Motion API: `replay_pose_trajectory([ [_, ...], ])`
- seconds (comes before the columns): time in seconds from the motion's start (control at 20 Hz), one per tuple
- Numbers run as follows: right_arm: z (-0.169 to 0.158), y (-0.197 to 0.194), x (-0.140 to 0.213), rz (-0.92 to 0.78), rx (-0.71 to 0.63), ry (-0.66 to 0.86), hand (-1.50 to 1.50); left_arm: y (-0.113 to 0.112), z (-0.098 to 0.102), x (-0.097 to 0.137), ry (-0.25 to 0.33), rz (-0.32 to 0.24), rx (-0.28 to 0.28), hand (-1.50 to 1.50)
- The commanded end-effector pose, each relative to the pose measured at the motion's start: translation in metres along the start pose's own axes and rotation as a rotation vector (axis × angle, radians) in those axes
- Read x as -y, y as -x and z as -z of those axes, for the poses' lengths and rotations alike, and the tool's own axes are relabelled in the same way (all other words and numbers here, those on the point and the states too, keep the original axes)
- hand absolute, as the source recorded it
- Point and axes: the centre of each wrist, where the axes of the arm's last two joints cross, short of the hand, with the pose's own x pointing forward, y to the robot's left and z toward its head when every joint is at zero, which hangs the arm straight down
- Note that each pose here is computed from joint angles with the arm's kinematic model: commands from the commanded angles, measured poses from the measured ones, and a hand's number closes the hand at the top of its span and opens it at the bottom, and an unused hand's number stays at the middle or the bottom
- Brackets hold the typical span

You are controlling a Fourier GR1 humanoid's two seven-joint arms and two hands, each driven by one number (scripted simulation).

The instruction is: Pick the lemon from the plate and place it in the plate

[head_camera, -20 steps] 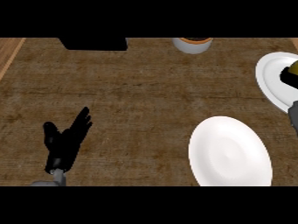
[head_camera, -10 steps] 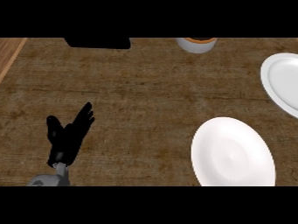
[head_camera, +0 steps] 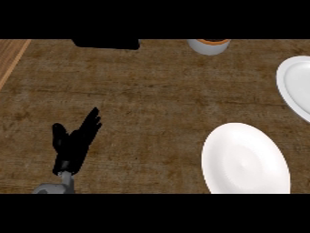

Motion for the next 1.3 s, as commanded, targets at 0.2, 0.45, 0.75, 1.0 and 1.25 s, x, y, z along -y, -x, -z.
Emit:
replay_pose_trajectory([
  [0.2,0.001,0.003,0.003,0.299,0.092,0.090,-1.50,-0.002,0.002,0.001,-0.035,-0.014,0.009,0.00],
  [0.45,0.007,0.018,0.016,0.429,0.034,0.128,-1.50,0.014,-0.001,-0.011,-0.034,-0.009,-0.019,0.00],
  [0.75,0.001,0.071,0.035,0.550,0.066,-0.006,-1.50,0.002,-0.011,-0.020,-0.045,-0.001,-0.022,0.00],
  [1.0,-0.009,0.099,0.040,0.538,0.108,-0.144,-1.50,-0.007,0.003,-0.010,-0.065,-0.017,-0.030,0.00],
  [1.25,-0.028,0.127,0.040,0.469,0.122,-0.213,-1.50,0.025,-0.009,0.002,-0.072,-0.020,-0.045,0.00],
])
